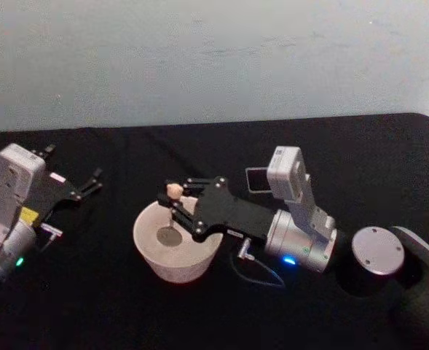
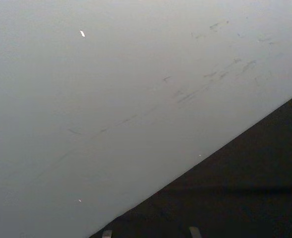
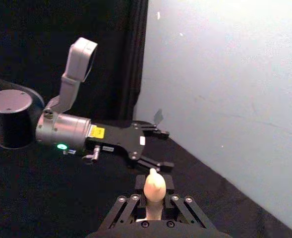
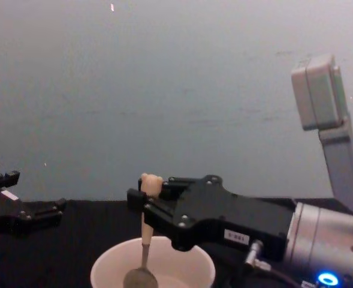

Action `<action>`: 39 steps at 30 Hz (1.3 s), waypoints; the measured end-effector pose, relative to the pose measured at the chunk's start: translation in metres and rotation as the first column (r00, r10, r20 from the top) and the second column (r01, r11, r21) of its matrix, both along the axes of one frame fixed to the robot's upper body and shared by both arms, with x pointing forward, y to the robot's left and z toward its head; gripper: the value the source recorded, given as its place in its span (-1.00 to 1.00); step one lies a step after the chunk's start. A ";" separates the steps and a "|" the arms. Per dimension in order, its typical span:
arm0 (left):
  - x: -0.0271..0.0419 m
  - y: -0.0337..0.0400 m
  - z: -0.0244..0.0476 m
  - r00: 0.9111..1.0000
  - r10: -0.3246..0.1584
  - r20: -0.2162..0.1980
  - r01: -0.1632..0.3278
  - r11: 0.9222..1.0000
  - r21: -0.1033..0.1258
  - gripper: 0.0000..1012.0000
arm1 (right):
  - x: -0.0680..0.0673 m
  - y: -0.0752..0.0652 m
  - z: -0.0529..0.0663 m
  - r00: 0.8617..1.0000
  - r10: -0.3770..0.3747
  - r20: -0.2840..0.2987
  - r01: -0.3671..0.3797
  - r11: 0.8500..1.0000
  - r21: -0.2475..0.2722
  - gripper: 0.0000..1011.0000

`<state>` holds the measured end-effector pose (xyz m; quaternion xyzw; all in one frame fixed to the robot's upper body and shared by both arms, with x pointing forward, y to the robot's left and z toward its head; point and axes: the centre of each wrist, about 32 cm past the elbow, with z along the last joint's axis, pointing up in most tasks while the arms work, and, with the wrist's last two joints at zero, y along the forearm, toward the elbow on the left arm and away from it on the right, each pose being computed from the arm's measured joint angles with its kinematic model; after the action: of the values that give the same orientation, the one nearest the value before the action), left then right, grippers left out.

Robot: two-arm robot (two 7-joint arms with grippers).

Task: Pick up the stirring spoon with one hand, stir inside the cup, then place it back in its original position.

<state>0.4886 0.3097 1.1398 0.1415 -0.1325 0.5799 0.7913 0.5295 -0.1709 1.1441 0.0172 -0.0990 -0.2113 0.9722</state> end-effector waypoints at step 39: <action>0.0000 0.0000 0.0000 1.000 0.000 0.000 0.000 1.000 0.000 0.98 | -0.014 -0.025 -0.002 1.000 -0.015 -0.004 0.015 1.000 -0.025 -0.63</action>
<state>0.4886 0.3097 1.1398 0.1415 -0.1325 0.5799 0.7913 0.5157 -0.1963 1.1423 0.0040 -0.0999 -0.2176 0.9709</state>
